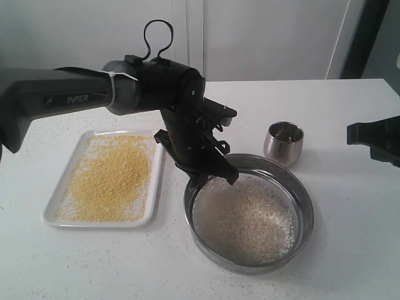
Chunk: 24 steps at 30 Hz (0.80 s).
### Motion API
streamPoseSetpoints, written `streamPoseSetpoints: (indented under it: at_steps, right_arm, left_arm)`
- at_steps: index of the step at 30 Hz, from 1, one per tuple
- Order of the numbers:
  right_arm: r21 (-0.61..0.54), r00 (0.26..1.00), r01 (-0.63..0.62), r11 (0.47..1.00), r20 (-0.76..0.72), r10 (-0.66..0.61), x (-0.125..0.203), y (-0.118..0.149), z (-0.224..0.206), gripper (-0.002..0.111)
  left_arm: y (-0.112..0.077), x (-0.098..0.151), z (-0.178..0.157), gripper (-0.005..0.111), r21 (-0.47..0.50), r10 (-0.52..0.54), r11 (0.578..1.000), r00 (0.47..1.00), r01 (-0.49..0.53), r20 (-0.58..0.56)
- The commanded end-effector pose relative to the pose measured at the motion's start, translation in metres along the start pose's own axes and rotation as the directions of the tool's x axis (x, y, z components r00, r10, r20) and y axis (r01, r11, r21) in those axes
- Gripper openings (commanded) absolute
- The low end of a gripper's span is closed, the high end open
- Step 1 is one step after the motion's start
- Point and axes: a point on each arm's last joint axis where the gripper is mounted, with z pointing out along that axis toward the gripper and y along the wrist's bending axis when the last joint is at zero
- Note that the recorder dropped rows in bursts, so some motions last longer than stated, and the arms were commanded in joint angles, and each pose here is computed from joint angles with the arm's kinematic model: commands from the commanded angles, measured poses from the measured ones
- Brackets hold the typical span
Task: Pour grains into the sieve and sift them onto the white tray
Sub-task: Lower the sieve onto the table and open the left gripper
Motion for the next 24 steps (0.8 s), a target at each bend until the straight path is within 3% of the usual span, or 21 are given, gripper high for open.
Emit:
streamPoseSetpoints:
  at_steps: [1,24]
  right_arm:
    - [0.005,1.000,-0.001,1.000,0.007,0.001,0.000,-0.001,0.000,0.000]
    - [0.005,1.000,-0.018,1.000,0.008,0.018,0.000,-0.001,0.000,0.000]
  left_arm:
    - [-0.004,0.001,-0.005,0.000,0.017,-0.016,1.000,1.000,0.016,0.005]
    - [-0.003,0.006,0.012,0.000,0.015,-0.018,1.000,0.998,0.018,-0.055]
